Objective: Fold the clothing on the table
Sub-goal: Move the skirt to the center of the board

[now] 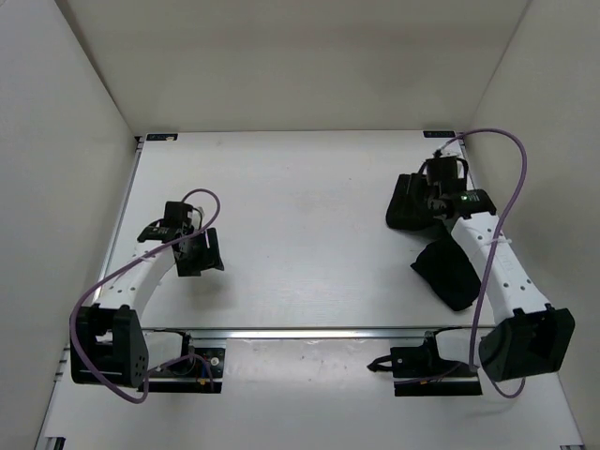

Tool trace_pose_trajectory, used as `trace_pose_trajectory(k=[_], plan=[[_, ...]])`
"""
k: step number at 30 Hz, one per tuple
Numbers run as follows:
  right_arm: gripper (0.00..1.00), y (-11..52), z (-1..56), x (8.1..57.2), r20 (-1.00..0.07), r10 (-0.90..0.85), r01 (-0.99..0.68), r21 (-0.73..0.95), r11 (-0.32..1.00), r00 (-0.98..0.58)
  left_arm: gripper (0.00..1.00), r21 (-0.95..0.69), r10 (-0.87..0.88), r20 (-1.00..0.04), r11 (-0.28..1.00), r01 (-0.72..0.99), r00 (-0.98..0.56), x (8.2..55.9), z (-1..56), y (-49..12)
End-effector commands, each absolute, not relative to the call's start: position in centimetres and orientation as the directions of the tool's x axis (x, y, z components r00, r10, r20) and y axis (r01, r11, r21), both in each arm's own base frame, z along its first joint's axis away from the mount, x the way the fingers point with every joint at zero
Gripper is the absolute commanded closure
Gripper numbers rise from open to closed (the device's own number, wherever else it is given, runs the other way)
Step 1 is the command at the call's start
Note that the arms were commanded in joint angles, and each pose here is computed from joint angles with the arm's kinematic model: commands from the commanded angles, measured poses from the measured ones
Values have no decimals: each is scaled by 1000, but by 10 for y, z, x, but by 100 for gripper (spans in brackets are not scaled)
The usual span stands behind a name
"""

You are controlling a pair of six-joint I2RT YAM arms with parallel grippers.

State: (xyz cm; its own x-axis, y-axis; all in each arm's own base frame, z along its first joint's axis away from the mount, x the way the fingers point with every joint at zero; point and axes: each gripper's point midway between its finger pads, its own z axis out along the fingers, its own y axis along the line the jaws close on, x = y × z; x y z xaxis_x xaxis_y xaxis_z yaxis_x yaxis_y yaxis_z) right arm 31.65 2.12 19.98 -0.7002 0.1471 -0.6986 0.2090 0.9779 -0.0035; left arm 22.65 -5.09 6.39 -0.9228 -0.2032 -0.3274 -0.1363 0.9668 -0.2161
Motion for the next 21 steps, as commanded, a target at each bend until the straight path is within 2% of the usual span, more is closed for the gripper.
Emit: trace_pose_trajectory(k=[1, 7, 11, 12, 14, 15, 16, 19, 21], plan=[[30, -18, 184, 319, -657, 231, 301, 7, 954, -718, 24, -210, -198, -383, 970, -124, -902, 231, 71, -49], [20, -62, 151, 338, -566, 337, 410, -2, 912, -753, 22, -220, -171, -364, 971, -94, -916, 226, 67, -55], [20, -75, 111, 351, -470, 429, 485, 3, 875, -772, 22, -218, -161, -353, 972, -86, -922, 225, 65, -58], [25, -74, 105, 352, -455, 435, 484, 11, 875, -777, 22, -217, -162, -352, 972, -88, -922, 225, 65, -58], [55, -64, 93, 357, -414, 445, 464, 59, 884, -795, 23, -217, -161, -344, 972, -88, -925, 224, 63, -59], [94, -58, 94, 362, -408, 421, 435, 63, 898, -810, 23, -218, -163, -338, 972, -91, -927, 223, 63, -58], [100, -51, 100, 369, -412, 410, 411, 92, 907, -813, 24, -217, -163, -334, 972, -92, -928, 223, 62, -58], [100, -13, 141, 396, -506, 311, 253, 182, 950, -805, 24, -214, -179, -342, 971, -109, -923, 225, 63, -53], [100, 34, 181, 410, -575, 232, 68, 292, 954, -785, 24, -212, -199, -363, 969, -128, -910, 228, 64, -50]])
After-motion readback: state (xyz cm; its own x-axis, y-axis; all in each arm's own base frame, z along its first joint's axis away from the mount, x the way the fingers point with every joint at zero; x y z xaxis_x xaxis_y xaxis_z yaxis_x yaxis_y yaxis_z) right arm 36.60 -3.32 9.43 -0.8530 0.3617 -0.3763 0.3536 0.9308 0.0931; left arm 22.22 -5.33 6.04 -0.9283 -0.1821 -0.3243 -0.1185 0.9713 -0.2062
